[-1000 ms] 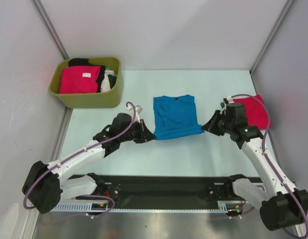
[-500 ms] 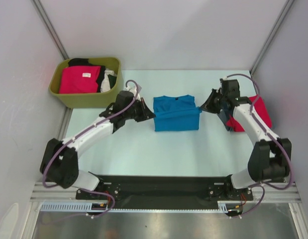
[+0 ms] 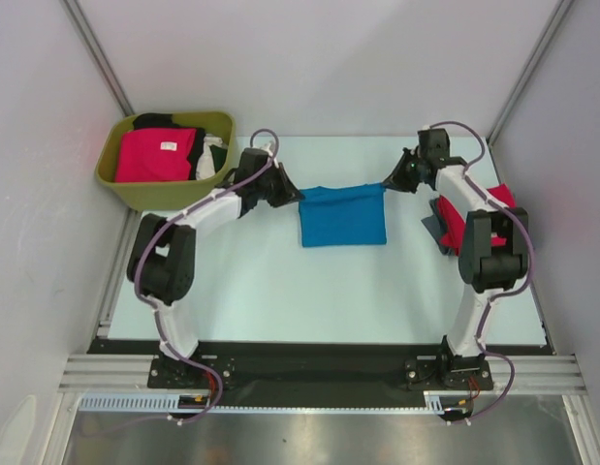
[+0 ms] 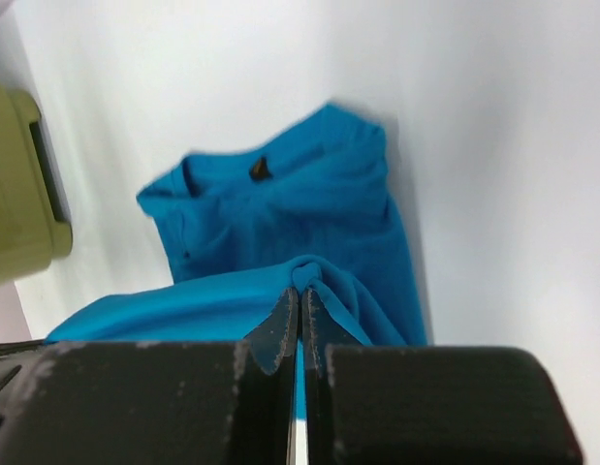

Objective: Fold and stack the t-shirts
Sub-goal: Fold the tshirt, then neatly place the folded tshirt to the corner

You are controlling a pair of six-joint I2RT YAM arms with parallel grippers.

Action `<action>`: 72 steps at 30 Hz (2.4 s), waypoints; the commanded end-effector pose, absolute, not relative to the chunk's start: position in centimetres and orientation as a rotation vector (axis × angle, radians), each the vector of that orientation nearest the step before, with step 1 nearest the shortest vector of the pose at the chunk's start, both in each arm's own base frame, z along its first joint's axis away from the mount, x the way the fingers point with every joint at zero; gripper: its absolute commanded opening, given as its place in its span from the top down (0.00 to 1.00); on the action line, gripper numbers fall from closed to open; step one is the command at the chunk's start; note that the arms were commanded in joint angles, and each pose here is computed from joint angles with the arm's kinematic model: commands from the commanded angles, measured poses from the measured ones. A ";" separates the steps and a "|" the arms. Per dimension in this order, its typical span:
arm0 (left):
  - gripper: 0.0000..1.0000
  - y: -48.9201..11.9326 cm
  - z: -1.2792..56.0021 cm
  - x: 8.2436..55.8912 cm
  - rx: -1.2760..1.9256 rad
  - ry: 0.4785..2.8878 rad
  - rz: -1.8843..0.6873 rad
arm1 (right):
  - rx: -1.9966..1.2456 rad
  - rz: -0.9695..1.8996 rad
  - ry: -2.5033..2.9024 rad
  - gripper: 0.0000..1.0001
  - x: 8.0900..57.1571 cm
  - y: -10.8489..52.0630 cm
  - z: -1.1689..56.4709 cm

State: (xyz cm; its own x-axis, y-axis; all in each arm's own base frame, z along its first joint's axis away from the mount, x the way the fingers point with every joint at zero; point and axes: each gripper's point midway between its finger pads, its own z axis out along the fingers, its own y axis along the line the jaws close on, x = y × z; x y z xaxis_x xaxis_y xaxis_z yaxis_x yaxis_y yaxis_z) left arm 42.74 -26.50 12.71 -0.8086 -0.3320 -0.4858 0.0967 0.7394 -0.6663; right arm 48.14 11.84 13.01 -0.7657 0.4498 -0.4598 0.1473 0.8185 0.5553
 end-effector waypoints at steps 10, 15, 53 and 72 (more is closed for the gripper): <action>0.23 -25.3 12.8 52.9 -0.238 2.263 -0.877 | 0.428 0.611 2.227 0.05 57.0 9.9 13.6; 0.17 -24.7 11.3 51.1 -0.224 2.281 -0.858 | 0.356 0.677 2.174 0.20 54.5 10.0 12.8; 0.25 -27.3 4.1 50.4 -0.193 2.403 -0.851 | 0.263 0.161 2.267 0.28 50.1 6.2 11.5; 0.26 -27.3 7.1 48.1 -0.116 2.351 -0.920 | 0.363 -0.592 2.594 0.42 40.9 -1.7 6.3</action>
State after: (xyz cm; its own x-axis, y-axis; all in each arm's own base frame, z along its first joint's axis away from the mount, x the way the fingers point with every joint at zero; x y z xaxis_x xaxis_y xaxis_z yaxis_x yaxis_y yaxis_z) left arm 48.58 -26.82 4.15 -0.8297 -0.3173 -0.4592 0.0601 0.7672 -0.6386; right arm 40.58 -0.54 6.33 -0.8565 0.1560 -0.4920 0.3243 0.9042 -0.2779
